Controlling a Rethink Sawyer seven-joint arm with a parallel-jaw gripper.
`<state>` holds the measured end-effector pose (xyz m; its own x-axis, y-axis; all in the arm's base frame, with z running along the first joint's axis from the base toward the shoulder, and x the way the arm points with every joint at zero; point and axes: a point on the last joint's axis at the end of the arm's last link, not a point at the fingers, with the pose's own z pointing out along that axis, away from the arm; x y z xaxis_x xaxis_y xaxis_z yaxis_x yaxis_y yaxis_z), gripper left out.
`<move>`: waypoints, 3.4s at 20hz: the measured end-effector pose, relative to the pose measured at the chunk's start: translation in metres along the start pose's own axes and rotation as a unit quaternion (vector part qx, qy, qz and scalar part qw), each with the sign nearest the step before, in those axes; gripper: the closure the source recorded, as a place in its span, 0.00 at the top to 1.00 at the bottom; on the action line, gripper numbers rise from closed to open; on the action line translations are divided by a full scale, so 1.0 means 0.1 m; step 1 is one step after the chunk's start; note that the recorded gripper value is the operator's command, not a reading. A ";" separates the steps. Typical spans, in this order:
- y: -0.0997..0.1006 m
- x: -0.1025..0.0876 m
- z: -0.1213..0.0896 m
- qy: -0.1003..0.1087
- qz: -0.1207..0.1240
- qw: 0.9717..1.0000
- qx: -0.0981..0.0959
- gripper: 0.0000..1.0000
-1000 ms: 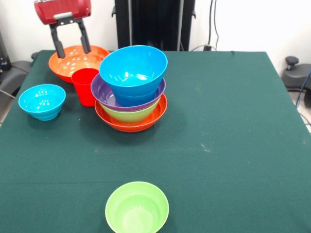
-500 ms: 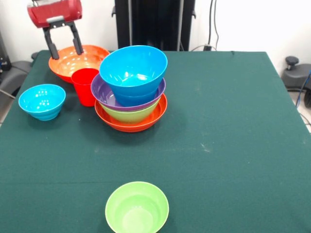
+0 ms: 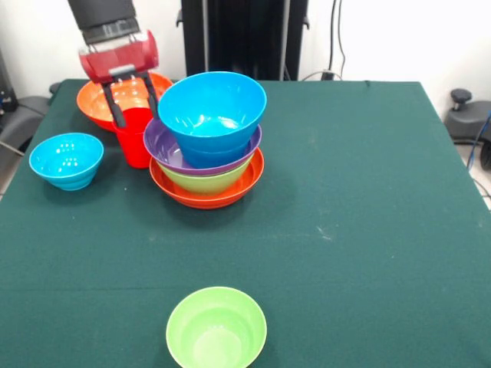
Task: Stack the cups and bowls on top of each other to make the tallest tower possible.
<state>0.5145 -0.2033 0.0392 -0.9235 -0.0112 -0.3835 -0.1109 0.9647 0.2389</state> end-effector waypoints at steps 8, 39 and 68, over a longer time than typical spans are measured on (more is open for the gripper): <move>0.14 0.12 0.25 0.003 -0.025 1.000 -0.010 1.00; -0.37 -0.22 -1.24 -0.012 0.018 0.996 0.085 1.00; -0.43 -0.04 -0.60 -0.064 -0.019 0.996 0.059 1.00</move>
<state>0.5014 -0.2609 0.0839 -0.8639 -0.0228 -0.5032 -0.0950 0.9884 0.1183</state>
